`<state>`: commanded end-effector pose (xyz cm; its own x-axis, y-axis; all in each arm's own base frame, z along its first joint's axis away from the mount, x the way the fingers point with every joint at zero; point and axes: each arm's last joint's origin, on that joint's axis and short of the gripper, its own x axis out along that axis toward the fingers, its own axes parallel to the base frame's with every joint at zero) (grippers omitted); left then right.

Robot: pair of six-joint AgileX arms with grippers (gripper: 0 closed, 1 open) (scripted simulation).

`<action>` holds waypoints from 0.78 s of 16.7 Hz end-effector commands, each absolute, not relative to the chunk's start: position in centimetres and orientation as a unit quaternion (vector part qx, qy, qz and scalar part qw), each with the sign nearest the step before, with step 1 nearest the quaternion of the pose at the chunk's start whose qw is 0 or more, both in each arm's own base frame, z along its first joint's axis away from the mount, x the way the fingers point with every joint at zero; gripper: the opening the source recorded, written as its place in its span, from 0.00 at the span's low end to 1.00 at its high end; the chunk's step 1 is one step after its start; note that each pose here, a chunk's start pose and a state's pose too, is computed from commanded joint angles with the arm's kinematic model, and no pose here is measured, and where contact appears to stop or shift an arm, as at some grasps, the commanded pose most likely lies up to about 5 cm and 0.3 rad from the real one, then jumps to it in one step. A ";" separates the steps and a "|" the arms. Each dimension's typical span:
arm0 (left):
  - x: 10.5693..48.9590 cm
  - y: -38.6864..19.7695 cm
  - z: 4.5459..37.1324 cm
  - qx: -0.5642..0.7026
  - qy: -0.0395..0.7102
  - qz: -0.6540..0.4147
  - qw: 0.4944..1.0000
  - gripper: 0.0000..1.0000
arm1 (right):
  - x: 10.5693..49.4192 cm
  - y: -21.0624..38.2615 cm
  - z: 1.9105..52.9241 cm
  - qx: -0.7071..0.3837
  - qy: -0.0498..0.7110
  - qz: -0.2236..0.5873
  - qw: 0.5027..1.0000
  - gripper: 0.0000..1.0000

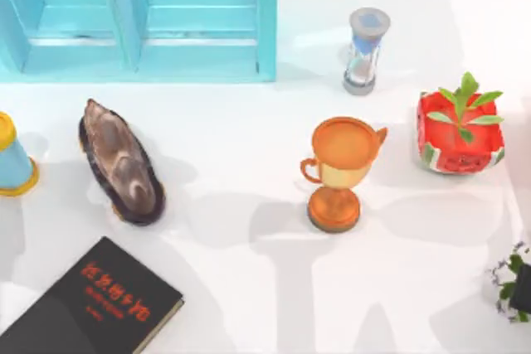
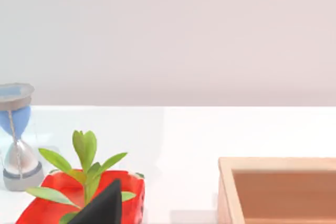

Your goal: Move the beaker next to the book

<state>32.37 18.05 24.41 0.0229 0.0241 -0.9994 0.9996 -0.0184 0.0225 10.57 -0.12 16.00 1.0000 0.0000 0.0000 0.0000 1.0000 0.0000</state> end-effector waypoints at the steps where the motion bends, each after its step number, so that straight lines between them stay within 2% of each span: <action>1: 32.4 19.1 24.2 0.512 0.496 -0.498 0.494 1.00 | 10.6 -0.1 16.0 0.000 0.000 0.000 1.000 1.00; 5: 32.2 21.7 23.8 0.506 0.495 -0.505 0.495 1.00 | 10.6 -0.1 16.0 0.000 0.000 0.000 1.000 1.00; 13: 32.3 21.8 23.4 0.506 0.494 -0.505 0.495 1.00 | 10.6 -0.1 16.0 0.000 0.000 0.000 1.000 1.00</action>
<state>32.25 21.84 23.35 0.0015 0.0004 -1.0000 0.9998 -0.0212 0.0015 10.57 -0.12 16.00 1.0000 0.0000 0.0000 0.0000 1.0000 0.0000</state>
